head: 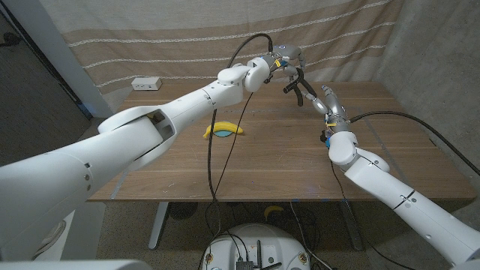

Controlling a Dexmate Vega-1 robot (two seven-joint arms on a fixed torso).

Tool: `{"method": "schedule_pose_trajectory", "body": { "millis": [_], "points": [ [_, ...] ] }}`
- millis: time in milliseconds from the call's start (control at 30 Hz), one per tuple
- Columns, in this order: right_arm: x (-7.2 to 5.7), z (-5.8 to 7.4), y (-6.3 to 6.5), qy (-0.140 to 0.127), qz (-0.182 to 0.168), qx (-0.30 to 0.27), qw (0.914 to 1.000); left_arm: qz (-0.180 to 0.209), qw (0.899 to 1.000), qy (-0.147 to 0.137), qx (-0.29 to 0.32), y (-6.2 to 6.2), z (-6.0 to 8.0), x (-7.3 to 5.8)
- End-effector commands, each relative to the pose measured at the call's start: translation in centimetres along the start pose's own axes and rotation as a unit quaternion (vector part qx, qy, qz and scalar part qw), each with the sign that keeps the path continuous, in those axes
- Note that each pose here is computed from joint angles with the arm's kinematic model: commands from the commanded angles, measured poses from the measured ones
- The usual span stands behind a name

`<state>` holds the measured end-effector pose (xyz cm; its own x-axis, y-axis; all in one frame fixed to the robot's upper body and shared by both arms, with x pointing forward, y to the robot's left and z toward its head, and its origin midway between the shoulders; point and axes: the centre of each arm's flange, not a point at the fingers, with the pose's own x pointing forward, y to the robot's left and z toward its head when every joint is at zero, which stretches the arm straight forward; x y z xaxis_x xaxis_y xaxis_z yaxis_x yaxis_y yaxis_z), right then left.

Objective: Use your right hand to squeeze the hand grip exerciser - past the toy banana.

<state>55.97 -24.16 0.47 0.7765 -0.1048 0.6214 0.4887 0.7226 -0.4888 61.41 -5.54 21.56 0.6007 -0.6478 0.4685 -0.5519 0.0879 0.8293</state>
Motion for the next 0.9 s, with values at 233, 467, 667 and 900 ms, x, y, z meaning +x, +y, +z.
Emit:
{"method": "schedule_pose_trajectory", "body": {
  "millis": [233, 467, 667, 900],
  "points": [
    [-0.2, 1.8, 0.3, -0.016, -0.030, -0.019, 0.9992, -0.018, 1.000, 0.009, 0.005, 1.2, 1.6, 0.3],
    [-0.1, 2.2, 0.6, -0.011, -0.023, -0.026, 0.9993, -0.024, 1.000, 0.019, -0.009, 1.5, 1.9, 0.6],
    [0.1, 2.6, 0.8, -0.009, -0.019, -0.033, 0.9992, -0.031, 0.999, 0.028, -0.024, 1.7, 1.9, 0.9],
    [0.7, 2.9, 1.3, 0.004, -0.019, -0.046, 0.9987, -0.040, 0.997, 0.041, -0.042, 1.9, 1.8, 1.2]
  ]
}}
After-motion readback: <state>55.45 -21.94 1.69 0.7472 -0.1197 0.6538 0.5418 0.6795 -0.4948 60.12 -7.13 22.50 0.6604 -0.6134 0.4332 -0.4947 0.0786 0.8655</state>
